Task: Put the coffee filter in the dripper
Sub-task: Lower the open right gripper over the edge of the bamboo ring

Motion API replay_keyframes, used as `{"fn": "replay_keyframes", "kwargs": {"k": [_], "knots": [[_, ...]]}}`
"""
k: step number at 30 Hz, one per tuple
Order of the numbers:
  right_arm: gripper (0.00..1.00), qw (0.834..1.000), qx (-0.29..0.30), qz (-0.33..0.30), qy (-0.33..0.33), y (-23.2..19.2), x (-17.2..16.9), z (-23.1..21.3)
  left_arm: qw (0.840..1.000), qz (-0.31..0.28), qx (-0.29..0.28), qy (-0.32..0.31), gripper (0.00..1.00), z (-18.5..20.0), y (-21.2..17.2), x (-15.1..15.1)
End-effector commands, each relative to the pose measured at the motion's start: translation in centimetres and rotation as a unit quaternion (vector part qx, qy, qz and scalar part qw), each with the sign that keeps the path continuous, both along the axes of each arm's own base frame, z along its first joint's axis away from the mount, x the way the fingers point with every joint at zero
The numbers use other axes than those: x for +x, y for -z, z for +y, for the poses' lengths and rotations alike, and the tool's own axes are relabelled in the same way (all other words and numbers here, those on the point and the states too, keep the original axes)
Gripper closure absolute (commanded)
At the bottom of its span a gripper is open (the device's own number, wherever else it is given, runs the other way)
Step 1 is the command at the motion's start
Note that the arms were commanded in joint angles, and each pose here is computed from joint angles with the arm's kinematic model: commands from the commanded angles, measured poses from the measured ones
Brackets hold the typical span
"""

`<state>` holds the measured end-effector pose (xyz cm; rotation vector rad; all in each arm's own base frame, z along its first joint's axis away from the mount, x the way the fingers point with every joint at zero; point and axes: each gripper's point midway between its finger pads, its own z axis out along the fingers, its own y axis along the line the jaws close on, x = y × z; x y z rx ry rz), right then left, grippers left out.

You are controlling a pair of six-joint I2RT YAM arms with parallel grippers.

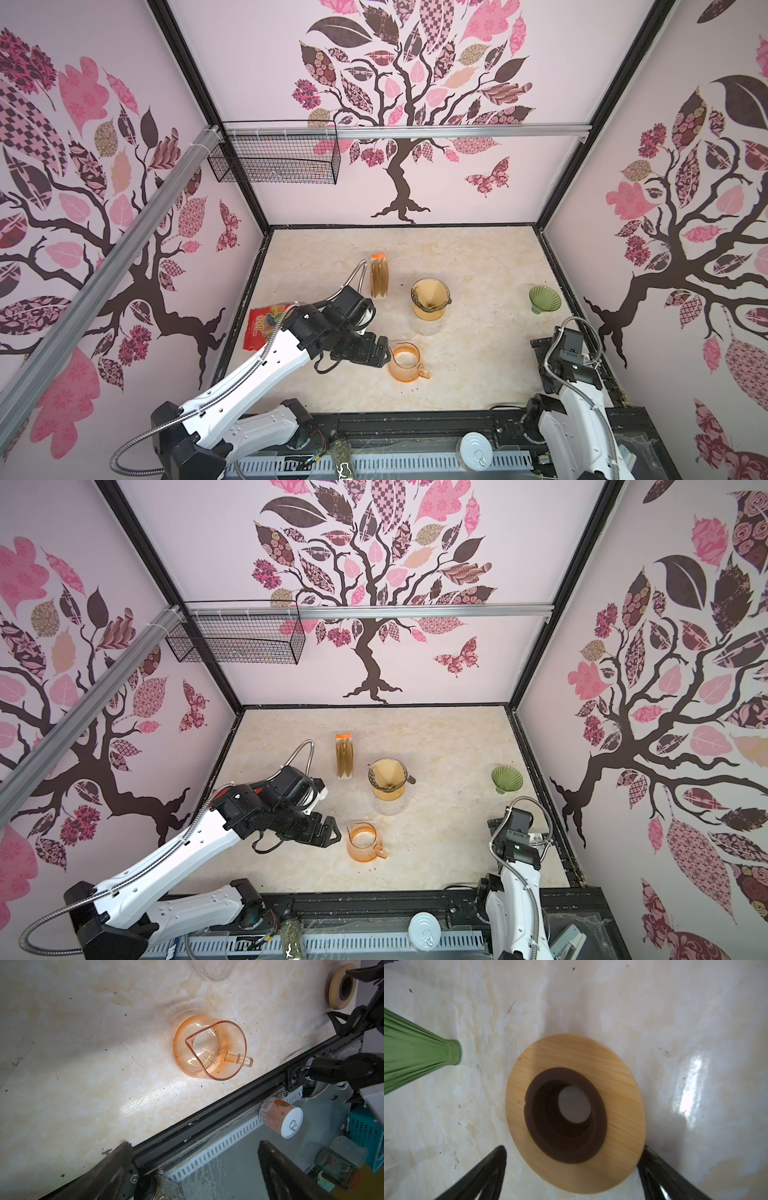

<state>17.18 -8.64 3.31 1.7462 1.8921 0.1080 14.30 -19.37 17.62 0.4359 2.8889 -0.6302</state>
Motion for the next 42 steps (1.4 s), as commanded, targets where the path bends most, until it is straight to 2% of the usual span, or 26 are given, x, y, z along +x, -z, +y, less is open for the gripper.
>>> {"fn": "replay_keyframes", "kwargs": {"k": [1,8,15,20,25,29,36,42], "knots": [[0.02,1.0,-0.012,-0.006,0.005,0.0,0.4,-0.5,1.0,-0.015,-0.01,0.011,0.02,-0.6,-1.6,0.3],[0.03,0.999,-0.022,-0.029,0.0,-0.8,1.1,-0.7,1.0,-0.007,-0.005,0.019,0.02,-0.8,-1.4,0.2],[0.1,0.998,-0.043,-0.05,-0.008,-2.4,1.5,-1.1,1.0,-0.008,-0.011,0.024,0.02,-1.3,-1.9,0.4],[0.15,0.997,-0.048,-0.053,-0.012,-3.0,1.7,-1.2,0.999,-0.034,-0.032,0.027,0.02,-2.3,-3.0,1.4],[0.24,0.997,-0.05,-0.058,-0.015,-3.4,1.9,-1.2,0.996,-0.072,-0.042,0.01,0.02,-3.2,-4.3,3.7],[0.31,0.997,-0.051,-0.057,-0.014,-3.4,1.8,-1.2,0.996,-0.077,-0.046,0.003,0.02,-3.9,-4.6,4.9],[0.4,0.997,-0.054,-0.056,-0.012,-3.6,1.6,-1.3,0.997,-0.062,-0.045,-0.005,0.02,-3.7,-3.4,4.7],[0.55,0.996,-0.064,-0.059,-0.013,-4.2,1.4,-1.4,0.997,-0.064,-0.047,-0.01,0.02,-3.4,-3.5,4.8]]}}
